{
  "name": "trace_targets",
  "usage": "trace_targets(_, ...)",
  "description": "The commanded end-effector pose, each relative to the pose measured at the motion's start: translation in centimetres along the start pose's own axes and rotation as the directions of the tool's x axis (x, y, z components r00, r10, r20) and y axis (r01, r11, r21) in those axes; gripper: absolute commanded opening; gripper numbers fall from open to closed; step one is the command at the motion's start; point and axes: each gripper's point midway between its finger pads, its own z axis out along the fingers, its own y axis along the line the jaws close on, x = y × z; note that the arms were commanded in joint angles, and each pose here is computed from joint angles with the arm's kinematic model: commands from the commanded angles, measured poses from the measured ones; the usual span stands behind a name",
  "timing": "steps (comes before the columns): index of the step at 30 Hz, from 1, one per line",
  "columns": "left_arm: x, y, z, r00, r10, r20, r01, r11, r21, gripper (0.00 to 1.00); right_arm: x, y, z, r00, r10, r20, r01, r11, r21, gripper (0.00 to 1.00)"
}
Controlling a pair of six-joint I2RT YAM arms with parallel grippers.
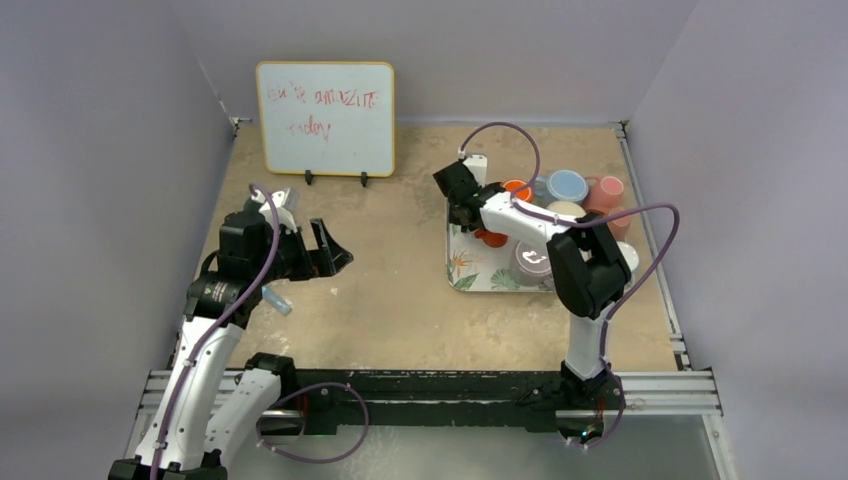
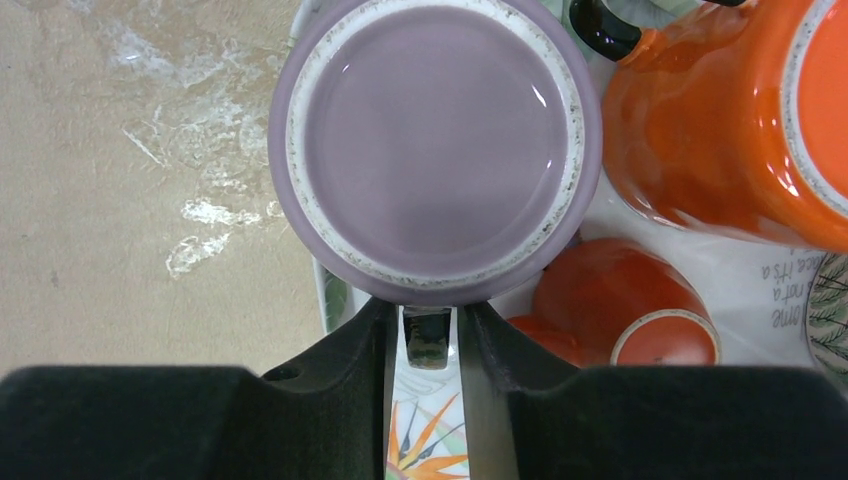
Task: Turn the mug right side up
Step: Turn over the cup on the tray.
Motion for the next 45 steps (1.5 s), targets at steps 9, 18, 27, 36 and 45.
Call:
trace_targets(9, -0.3, -0.1, 0.0, 1.0, 0.013, 0.01, -0.013, 1.0, 0.001, 0.97, -1.8, 0.0, 0.0, 0.997, 0.022, 0.075, -0.022, 1.0, 0.002, 0.0)
trace_targets(18, -0.1, -0.3, 0.1, 1.0, 0.016, 0.001, -0.016, 1.0, 0.018, 0.97, -3.5, 0.7, -2.0, 0.99, 0.066, 0.123, -0.057, 0.995, -0.079, 0.0)
trace_targets(27, -0.1, -0.1, 0.3, 1.0, 0.015, -0.005, -0.015, 1.0, 0.012, 0.96, -4.6, -0.2, -4.2, 0.978, 0.098, 0.186, -0.078, 0.991, -0.112, 0.0)
trace_targets(36, -0.4, 0.1, 0.2, 1.0, 0.021, 0.012, -0.021, 1.0, -0.007, 0.96, -5.3, 1.9, -6.9, 0.967, 0.171, 0.188, -0.112, 0.95, -0.29, 0.0)
trace_targets(45, -0.1, -2.6, 0.9, 1.0, -0.006, -0.012, 0.008, 0.987, 0.162, 1.0, -5.8, 5.7, -13.3, 0.937, 0.319, 0.14, -0.159, 0.748, -0.644, 0.0)
